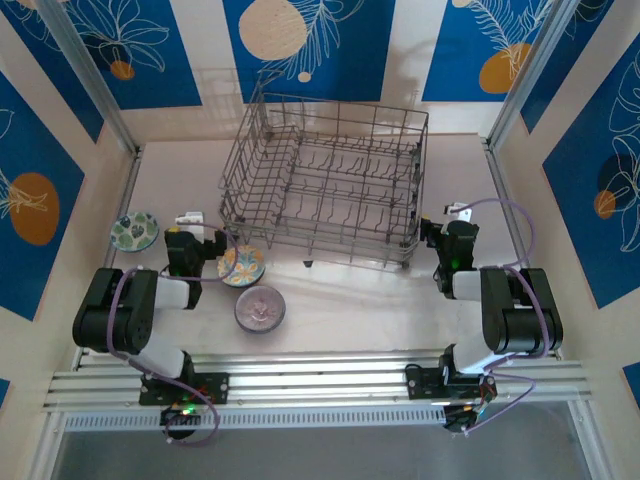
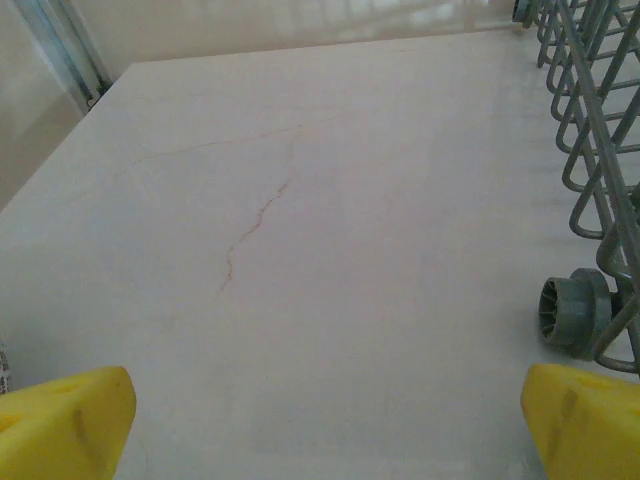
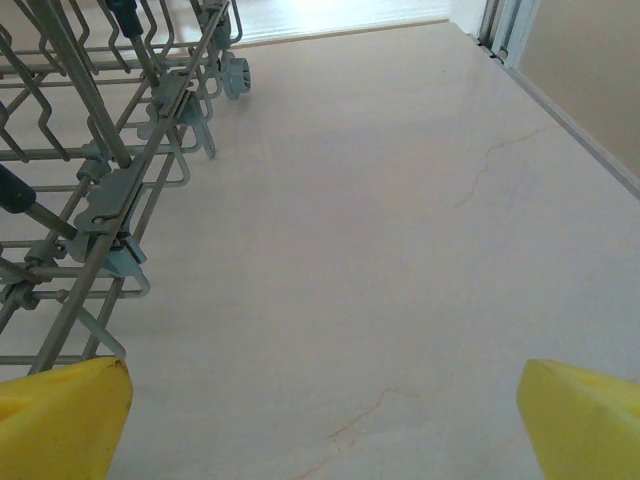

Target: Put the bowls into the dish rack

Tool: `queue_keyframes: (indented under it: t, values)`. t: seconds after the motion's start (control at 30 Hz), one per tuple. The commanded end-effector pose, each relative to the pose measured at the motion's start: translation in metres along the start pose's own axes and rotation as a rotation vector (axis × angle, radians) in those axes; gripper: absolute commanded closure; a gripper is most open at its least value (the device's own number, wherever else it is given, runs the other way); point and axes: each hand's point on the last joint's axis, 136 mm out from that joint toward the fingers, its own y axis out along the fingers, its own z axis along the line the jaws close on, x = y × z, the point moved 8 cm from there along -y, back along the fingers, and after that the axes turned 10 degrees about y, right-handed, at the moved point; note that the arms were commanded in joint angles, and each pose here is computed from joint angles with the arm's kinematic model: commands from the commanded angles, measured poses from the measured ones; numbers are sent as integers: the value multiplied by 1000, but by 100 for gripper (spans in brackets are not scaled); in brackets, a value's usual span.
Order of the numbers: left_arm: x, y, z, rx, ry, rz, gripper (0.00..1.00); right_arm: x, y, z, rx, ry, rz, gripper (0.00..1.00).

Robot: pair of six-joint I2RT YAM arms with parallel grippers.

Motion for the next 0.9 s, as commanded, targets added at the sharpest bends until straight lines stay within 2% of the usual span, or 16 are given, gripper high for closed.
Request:
queue_keyframes:
  t: [0.0,0.87]
  values:
    - [5,1,-7,-23,25,-24,1,-7,0,28,197,-19,45,0]
    - [5,1,-7,-21,18,-28,1,-7,0,27,199,-16,46,0]
